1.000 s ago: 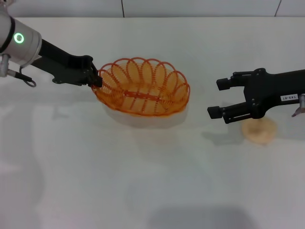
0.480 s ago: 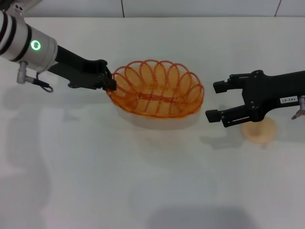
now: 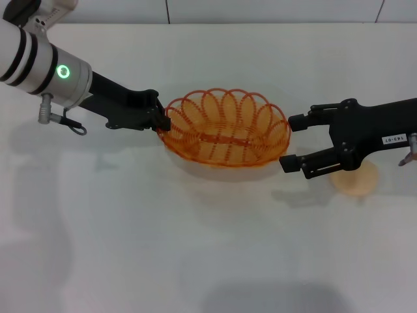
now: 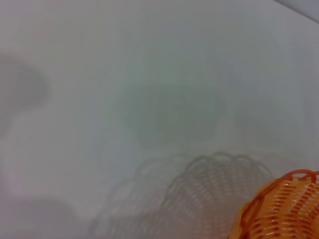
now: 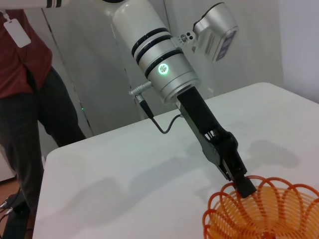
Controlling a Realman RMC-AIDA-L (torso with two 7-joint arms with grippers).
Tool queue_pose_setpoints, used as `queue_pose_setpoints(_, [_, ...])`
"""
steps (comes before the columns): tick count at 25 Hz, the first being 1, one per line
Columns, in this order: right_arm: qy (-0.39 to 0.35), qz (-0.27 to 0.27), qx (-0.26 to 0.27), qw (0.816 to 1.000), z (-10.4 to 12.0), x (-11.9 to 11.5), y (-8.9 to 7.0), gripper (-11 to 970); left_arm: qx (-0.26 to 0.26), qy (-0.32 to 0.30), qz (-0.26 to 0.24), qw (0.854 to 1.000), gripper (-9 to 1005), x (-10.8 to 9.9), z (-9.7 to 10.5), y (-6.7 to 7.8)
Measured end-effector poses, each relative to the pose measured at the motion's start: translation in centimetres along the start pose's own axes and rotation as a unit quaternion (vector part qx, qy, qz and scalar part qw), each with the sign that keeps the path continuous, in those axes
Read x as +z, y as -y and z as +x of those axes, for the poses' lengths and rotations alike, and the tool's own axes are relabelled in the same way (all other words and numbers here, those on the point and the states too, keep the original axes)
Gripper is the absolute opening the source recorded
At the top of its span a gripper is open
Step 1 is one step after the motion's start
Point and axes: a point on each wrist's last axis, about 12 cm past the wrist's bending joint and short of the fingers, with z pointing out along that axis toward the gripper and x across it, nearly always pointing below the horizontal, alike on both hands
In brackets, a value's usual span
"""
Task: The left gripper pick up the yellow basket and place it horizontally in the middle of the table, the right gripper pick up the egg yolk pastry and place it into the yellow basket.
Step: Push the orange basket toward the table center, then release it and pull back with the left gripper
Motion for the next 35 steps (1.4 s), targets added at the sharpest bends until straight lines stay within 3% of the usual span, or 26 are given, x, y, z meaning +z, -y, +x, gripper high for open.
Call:
queue_pose_setpoints(14, [-0.002, -0.006, -0.001, 1.000, 0.00, 0.10, -0.14, 870, 0.005, -0.006, -0.027, 1.000, 176, 0.18, -0.09, -0.21])
queue_pose_setpoints(35, [-0.005, -0.012, 0.001, 1.000, 0.13, 0.34, -0.27, 870, -0.003, -0.008, -0.020, 1.000, 221, 0.75, 0.36, -0.45])
